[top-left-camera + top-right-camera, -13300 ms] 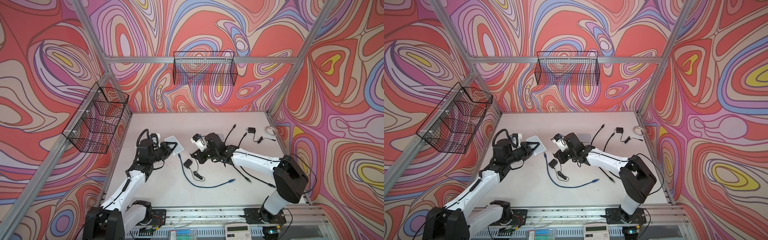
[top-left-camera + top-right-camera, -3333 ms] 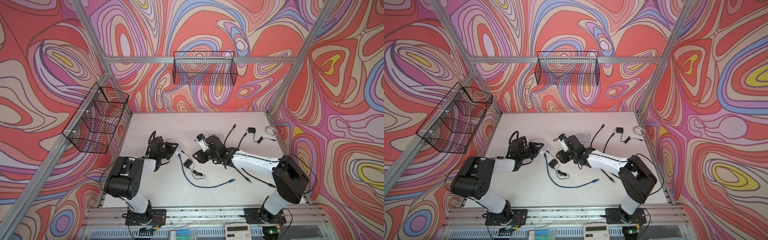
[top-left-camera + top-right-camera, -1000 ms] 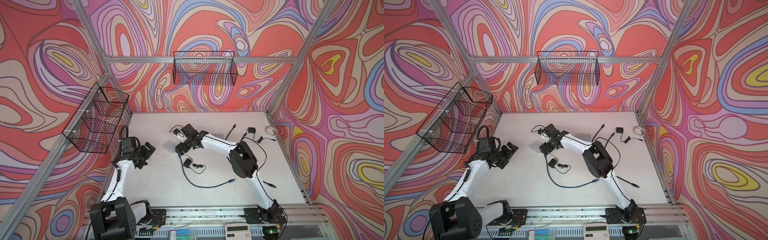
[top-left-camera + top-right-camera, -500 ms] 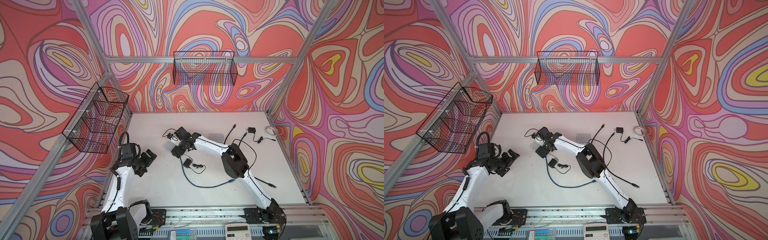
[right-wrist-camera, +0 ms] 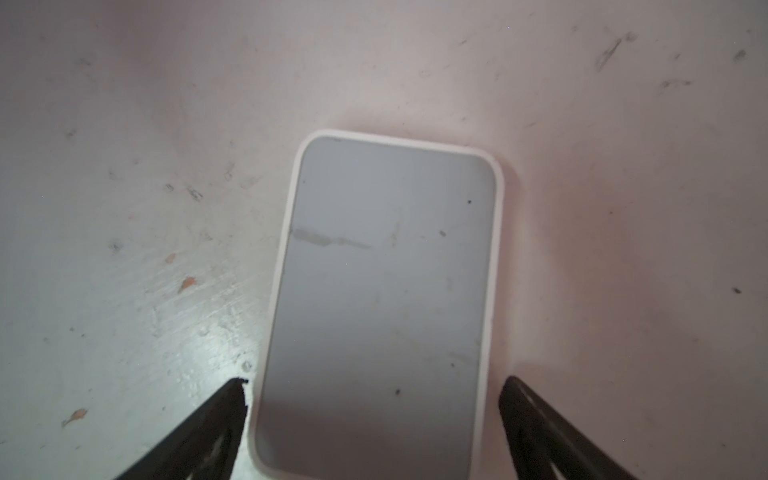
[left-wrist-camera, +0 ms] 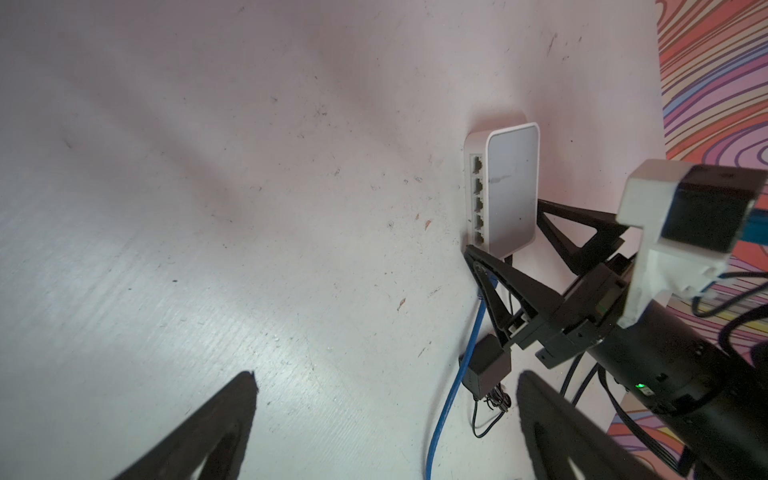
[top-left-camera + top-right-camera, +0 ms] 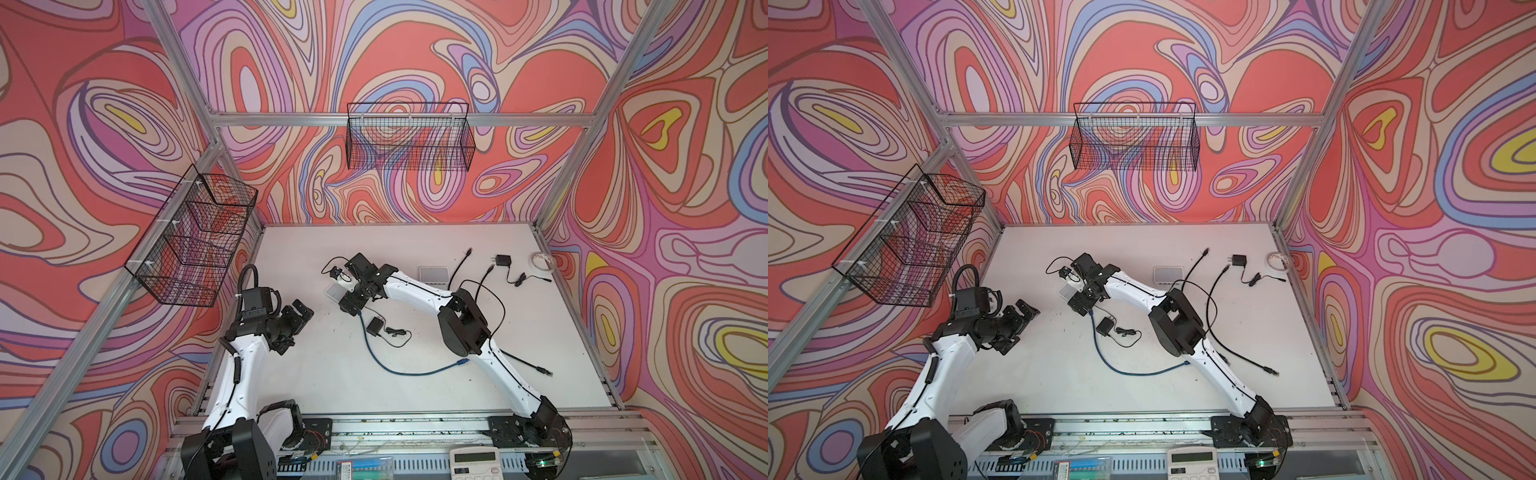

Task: Insert the plug into the switch port
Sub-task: 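Close the right gripper on the switch while the left gripper draws back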

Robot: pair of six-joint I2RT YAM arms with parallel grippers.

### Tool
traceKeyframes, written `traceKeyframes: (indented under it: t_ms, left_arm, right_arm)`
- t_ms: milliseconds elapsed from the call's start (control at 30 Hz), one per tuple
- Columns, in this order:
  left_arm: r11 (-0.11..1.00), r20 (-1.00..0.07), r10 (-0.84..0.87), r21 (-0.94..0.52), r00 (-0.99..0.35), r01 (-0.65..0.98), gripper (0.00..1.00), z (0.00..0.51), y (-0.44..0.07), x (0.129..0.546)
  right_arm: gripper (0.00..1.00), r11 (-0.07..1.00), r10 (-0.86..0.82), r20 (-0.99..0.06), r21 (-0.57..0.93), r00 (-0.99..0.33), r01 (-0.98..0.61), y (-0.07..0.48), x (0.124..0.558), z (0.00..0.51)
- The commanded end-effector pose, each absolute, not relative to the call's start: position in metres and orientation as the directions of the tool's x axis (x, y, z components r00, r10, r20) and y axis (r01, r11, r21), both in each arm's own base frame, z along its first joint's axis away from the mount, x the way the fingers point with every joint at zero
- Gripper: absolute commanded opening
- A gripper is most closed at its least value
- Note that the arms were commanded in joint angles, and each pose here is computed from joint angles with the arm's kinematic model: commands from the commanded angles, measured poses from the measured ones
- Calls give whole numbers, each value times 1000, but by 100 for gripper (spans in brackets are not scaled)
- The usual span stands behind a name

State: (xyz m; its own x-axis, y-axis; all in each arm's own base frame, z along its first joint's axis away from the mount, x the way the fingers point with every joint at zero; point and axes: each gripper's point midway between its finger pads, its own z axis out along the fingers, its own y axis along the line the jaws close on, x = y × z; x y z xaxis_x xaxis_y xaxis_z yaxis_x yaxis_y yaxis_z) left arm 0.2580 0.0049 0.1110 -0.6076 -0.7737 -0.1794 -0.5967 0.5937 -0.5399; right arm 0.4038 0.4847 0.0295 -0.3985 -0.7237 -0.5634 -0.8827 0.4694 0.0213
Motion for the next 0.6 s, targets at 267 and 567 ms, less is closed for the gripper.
traceKeyframes:
  t_ms: [267, 567]
  left_arm:
    - [569, -129, -782, -546, -609, -615, 100, 106, -2, 243]
    - [564, -122, -782, -555, -611, -611, 100, 106, -5, 241]
  right_arm:
    - [90, 444, -752, -538, 13, -381, -896, 492, 403, 13]
    - [63, 424, -769, -520, 19, -372, -905, 490, 398, 6]
